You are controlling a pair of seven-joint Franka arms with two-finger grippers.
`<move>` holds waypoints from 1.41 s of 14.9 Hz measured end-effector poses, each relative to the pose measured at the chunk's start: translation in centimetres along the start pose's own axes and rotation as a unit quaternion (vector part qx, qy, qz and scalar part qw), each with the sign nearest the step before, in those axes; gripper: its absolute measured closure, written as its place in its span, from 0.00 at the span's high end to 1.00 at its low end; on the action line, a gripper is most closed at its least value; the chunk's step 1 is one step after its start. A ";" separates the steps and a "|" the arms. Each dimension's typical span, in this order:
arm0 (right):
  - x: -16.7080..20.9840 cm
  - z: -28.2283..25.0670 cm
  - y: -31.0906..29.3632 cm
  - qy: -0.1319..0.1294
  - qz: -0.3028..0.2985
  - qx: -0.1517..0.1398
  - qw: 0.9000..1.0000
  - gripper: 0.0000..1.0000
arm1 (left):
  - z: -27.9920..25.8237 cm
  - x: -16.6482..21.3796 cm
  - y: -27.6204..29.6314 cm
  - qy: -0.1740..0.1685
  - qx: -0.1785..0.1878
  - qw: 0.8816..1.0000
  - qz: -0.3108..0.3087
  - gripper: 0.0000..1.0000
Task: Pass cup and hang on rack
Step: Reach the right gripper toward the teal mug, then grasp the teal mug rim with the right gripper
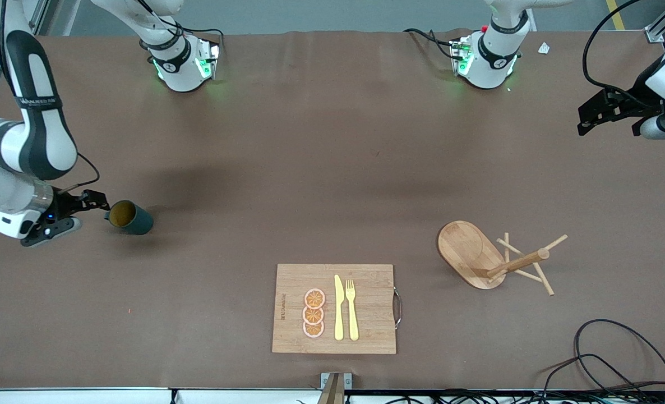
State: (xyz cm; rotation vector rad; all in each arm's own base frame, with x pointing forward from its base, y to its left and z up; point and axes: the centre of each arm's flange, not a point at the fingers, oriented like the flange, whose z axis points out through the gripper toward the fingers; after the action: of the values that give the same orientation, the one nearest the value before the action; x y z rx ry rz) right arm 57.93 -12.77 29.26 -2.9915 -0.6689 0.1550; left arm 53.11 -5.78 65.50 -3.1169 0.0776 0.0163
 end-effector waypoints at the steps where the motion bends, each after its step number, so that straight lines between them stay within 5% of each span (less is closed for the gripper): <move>1: 0.1 0.9 0.1 -0.001 -0.006 0.000 1.000 1.00 | 0.0 0.0 0.0 0.000 0.000 1.000 0.000 1.00; 5: 1.0 4.0 0.1 0.000 -0.019 -0.002 1.000 0.96 | 0.3 0.2 0.0 -0.003 0.000 1.000 0.000 1.00; 14: 1.6 5.3 -0.6 -0.010 -0.025 0.008 1.000 0.06 | 0.3 0.2 0.5 -0.002 0.000 1.000 0.005 1.00; 21: 4.4 1.2 -6.1 -0.034 0.062 0.018 0.997 0.04 | 0.2 0.2 0.5 -0.002 0.000 1.000 0.004 1.00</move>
State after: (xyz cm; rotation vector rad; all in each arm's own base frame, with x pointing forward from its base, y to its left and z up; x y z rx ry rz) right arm 59.17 -5.37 28.24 -3.0057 -0.4806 0.2752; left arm 53.28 -6.24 65.29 -3.1170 0.0910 0.0215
